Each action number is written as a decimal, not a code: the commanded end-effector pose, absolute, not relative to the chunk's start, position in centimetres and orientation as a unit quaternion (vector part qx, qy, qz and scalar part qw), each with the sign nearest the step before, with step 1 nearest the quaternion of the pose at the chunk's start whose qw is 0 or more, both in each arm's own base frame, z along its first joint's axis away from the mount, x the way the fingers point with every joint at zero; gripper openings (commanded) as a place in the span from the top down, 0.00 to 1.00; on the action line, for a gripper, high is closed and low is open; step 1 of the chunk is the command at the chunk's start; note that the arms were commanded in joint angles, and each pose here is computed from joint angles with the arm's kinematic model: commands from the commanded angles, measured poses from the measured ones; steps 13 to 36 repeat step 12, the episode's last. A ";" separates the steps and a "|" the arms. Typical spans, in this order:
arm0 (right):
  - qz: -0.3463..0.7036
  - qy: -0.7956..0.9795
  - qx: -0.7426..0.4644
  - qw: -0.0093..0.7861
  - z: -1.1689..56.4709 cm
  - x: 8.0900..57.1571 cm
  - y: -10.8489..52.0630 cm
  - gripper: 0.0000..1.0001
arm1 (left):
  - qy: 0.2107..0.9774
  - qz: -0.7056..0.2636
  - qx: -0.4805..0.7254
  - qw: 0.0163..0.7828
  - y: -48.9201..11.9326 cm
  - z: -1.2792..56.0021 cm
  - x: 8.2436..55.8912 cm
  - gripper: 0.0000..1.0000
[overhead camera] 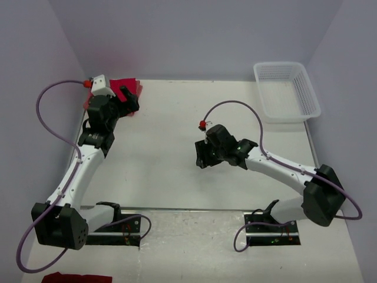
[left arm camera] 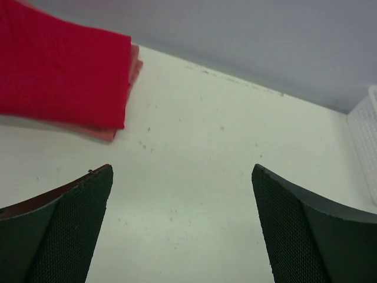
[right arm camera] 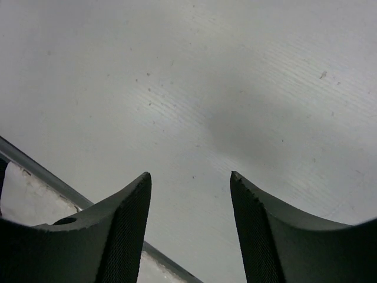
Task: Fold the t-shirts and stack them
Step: Put the neatly folded tshirt into the corner of the board with the left arm
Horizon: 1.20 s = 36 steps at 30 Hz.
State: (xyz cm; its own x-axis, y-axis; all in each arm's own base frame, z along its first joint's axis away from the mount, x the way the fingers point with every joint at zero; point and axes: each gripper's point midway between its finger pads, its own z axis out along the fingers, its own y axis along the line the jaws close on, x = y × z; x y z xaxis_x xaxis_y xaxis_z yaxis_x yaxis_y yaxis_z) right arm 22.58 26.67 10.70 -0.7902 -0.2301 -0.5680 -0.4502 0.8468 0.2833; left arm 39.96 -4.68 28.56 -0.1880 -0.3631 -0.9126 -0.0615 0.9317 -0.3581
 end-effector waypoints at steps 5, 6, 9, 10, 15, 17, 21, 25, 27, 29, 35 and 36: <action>0.223 0.890 -0.174 0.358 14.8 23.7 25.8 0.41 | 0.778 -0.226 -0.096 0.579 -8.7 24.7 35.7 0.00; 0.228 0.885 -0.174 0.368 15.2 23.8 25.9 0.41 | 0.780 -0.230 -0.092 0.575 -9.0 24.3 35.2 0.00; 0.233 0.875 -0.162 0.392 16.3 23.9 25.2 0.41 | 0.802 -0.230 -0.077 0.546 -9.3 21.6 33.1 0.00; 0.232 0.873 -0.158 0.399 16.6 24.0 25.1 0.41 | 0.803 -0.227 -0.074 0.546 -9.3 21.5 32.8 0.00; 0.230 0.863 -0.147 0.425 17.9 24.4 24.4 0.39 | 0.804 -0.226 -0.069 0.546 -9.2 21.7 32.0 0.00; 0.230 0.863 -0.147 0.425 17.9 24.4 24.4 0.39 | 0.804 -0.226 -0.069 0.546 -9.2 21.7 32.0 0.00; 0.230 0.863 -0.147 0.425 17.9 24.4 24.4 0.39 | 0.804 -0.226 -0.069 0.546 -9.2 21.7 32.0 0.00; 0.230 0.863 -0.147 0.425 17.9 24.4 24.4 0.39 | 0.804 -0.226 -0.069 0.546 -9.2 21.7 32.0 0.00; 0.230 0.863 -0.147 0.425 17.9 24.4 24.4 0.39 | 0.804 -0.226 -0.069 0.546 -9.2 21.7 32.0 0.00; 0.230 0.863 -0.147 0.425 17.9 24.4 24.4 0.39 | 0.804 -0.226 -0.069 0.546 -9.2 21.7 32.0 0.00; 0.230 0.863 -0.147 0.425 17.9 24.4 24.4 0.39 | 0.804 -0.226 -0.069 0.546 -9.2 21.7 32.0 0.00; 0.230 0.863 -0.147 0.425 17.9 24.4 24.4 0.39 | 0.804 -0.226 -0.069 0.546 -9.2 21.7 32.0 0.00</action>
